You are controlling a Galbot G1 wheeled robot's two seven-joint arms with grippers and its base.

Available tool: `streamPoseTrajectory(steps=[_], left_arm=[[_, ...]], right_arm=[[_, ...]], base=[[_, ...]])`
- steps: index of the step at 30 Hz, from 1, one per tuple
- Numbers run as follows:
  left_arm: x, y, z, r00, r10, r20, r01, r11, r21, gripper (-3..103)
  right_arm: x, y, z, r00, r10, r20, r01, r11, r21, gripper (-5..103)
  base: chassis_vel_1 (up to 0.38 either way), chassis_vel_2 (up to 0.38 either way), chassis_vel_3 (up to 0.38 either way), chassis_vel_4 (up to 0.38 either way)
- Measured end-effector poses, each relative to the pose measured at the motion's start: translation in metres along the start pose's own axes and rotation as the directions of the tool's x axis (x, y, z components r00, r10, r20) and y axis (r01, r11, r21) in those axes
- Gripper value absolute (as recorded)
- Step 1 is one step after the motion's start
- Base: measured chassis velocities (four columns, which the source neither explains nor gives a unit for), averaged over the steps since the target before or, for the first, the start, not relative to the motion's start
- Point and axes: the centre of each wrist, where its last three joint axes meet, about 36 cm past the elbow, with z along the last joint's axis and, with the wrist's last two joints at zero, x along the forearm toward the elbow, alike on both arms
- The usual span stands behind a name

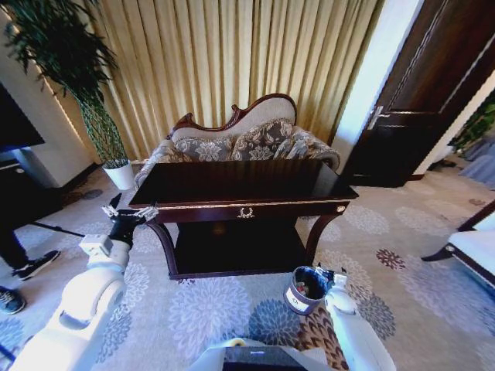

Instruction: Move to the front of the table and place the trash on the table into the trash bin.

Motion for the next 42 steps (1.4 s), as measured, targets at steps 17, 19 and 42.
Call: streamPoseTrajectory(steps=[17,19,42], left_arm=[[-0.010,-0.006,0.008,1.000,0.027,-0.004,-0.027,1.000,-0.001,100],[-0.012,-0.006,0.008,1.000,0.029,-0.002,-0.029,1.000,-0.001,100],[-0.024,-0.001,0.022,0.999,0.045,-0.001,-0.045,0.999,-0.007,100]], right_arm=[[0.206,0.046,-0.185,0.862,-0.300,0.409,0.316,0.948,0.030,100],[0.213,0.047,-0.191,0.856,-0.298,0.422,0.311,0.949,0.039,100],[0.218,0.051,-0.200,0.848,-0.303,0.434,0.313,0.948,0.051,100]], base=[[0.000,0.000,0.000,0.000],[0.000,0.000,0.000,0.000],[0.170,-0.174,-0.165,0.175]])
